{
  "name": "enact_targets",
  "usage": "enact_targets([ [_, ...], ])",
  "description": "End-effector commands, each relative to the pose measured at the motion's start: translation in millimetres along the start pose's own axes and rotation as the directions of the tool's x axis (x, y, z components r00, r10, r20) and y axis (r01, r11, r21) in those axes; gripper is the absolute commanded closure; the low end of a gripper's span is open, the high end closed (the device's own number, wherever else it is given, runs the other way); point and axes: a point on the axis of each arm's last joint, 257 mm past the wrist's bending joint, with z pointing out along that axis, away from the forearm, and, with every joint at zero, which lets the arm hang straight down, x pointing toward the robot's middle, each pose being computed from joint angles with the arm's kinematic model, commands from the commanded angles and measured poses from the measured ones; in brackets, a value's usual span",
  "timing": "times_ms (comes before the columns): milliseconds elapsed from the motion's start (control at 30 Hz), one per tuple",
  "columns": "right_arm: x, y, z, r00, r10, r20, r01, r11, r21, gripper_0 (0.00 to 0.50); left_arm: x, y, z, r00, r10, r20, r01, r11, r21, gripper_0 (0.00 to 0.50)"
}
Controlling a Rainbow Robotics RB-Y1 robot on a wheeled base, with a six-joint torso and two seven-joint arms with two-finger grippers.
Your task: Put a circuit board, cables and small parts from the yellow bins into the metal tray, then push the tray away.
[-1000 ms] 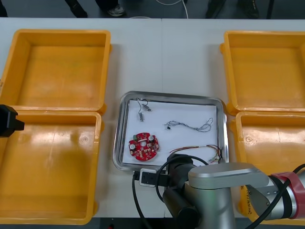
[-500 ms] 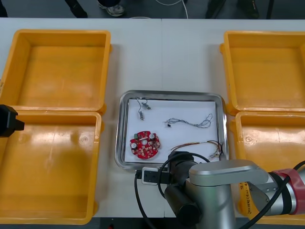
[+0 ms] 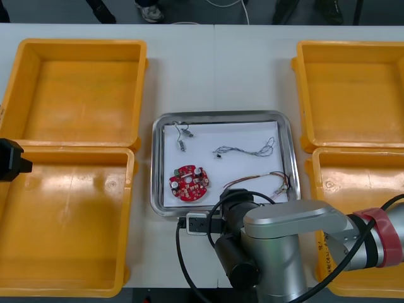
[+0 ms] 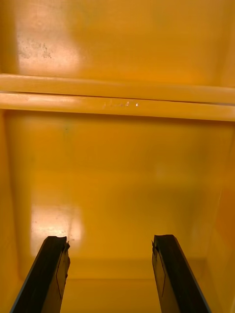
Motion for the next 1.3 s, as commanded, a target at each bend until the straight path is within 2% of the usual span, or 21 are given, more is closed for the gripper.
enact_targets([
  [33,2.4,-17.9,4.5,0.999,-0.043,-0.014,0.044,0.998,0.04,0.5,-0.2,11.1,-11.2,0.996,0.093,0.014,-0.093,0.995,-0.037,0.0],
  [633,9.7,-56.8,16.0,0.998,-0.037,-0.052,0.043,0.993,0.109,0.5,-0.2,11.1,-11.2,0.996,0.093,0.014,-0.093,0.995,-0.037,0.0],
  [1300,8.0,-107.1,24.1,0.999,-0.006,-0.05,0.016,0.982,0.188,0.5,-0.2,11.1,-11.2,0.996,0.093,0.014,-0.093,0.995,-0.037,0.0],
])
